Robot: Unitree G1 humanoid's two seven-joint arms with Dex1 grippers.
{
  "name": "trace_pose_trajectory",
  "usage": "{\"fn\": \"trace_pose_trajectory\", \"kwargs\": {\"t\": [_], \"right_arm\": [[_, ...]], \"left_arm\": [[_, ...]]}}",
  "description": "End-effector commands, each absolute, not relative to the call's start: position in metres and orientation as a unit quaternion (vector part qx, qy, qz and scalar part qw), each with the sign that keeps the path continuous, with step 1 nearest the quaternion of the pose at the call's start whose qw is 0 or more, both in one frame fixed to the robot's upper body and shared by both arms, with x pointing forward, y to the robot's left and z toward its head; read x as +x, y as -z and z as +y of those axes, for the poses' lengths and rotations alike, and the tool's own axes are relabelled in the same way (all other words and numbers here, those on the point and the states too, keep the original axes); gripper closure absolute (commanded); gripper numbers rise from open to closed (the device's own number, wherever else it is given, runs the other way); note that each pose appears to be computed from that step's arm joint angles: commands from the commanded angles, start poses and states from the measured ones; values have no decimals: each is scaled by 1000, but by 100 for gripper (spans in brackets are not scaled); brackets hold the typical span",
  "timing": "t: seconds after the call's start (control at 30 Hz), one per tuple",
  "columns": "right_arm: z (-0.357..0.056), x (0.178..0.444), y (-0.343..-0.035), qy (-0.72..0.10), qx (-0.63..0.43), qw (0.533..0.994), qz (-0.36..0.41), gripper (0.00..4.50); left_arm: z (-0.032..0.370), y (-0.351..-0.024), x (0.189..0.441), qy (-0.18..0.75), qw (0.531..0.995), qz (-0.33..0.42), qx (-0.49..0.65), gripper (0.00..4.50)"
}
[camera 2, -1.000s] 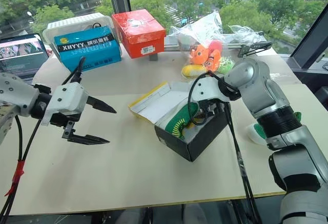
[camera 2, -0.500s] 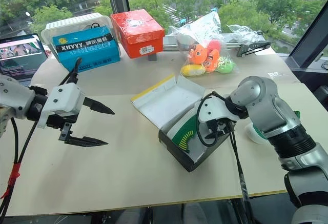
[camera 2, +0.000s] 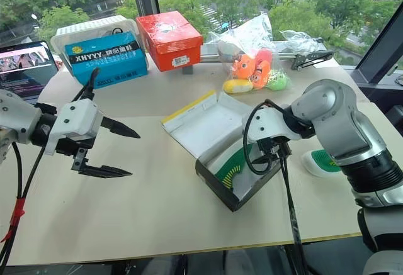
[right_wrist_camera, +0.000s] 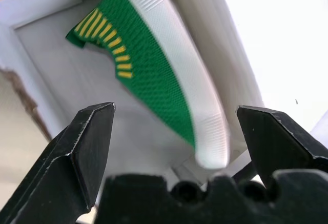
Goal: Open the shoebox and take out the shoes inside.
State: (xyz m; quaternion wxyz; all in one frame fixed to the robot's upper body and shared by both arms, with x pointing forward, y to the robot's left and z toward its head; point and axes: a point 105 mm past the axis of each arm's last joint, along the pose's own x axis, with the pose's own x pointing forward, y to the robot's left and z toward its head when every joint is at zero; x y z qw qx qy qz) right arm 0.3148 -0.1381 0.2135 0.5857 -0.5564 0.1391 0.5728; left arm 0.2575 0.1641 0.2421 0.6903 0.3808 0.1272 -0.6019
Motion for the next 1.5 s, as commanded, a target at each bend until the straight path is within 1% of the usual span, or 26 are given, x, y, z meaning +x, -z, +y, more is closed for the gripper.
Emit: {"fn": "trace_pose_trajectory", "kwargs": {"t": [0.03,0.2,0.3,0.4,0.47,0.53,0.57,0.6,0.63,0.7,0.73,0.8,0.9,0.97,1.07,1.23,1.33,1.43,1.5], "right_arm": [[-134,326,-212,-567,-560,590,128,2],[-137,348,-198,-552,-573,589,138,2],[-138,355,-190,-552,-578,583,147,2],[-135,355,-178,-568,-572,571,155,80],[-133,352,-175,-579,-566,564,159,148],[-131,351,-175,-582,-567,562,154,211],[-130,351,-176,-583,-567,562,151,252],[-129,350,-176,-583,-568,561,148,271],[-128,349,-178,-584,-569,560,144,314],[-127,345,-182,-587,-574,556,135,374],[-126,343,-185,-587,-577,553,130,385],[-124,337,-192,-590,-578,552,118,392],[-120,320,-211,-601,-577,545,92,393],[-113,311,-229,-610,-559,558,69,393],[-114,298,-250,-612,-551,565,54,393],[-121,288,-277,-603,-539,587,39,393],[-132,295,-278,-575,-555,599,55,393],[-133,301,-256,-570,-571,586,79,393],[-130,300,-250,-574,-569,584,81,393]], "left_arm": [[165,-250,258,593,690,118,399,0],[166,-250,257,592,690,120,400,0],[167,-250,256,590,691,121,399,0],[168,-250,255,588,693,124,399,0],[168,-250,254,586,694,124,399,0],[168,-250,254,585,695,125,399,0],[168,-250,254,585,695,125,399,0],[168,-250,254,585,695,125,399,0],[169,-250,254,585,695,126,399,0],[169,-250,254,584,695,128,400,0],[170,-250,254,584,694,128,400,0],[170,-249,254,584,694,128,401,0],[169,-248,256,586,692,127,402,0],[169,-248,257,587,691,127,403,0],[168,-246,258,589,688,125,405,0],[164,-244,262,595,683,119,406,0],[163,-244,264,597,681,117,407,0],[162,-244,264,599,680,115,407,0],[162,-244,264,599,679,115,407,0]]}}
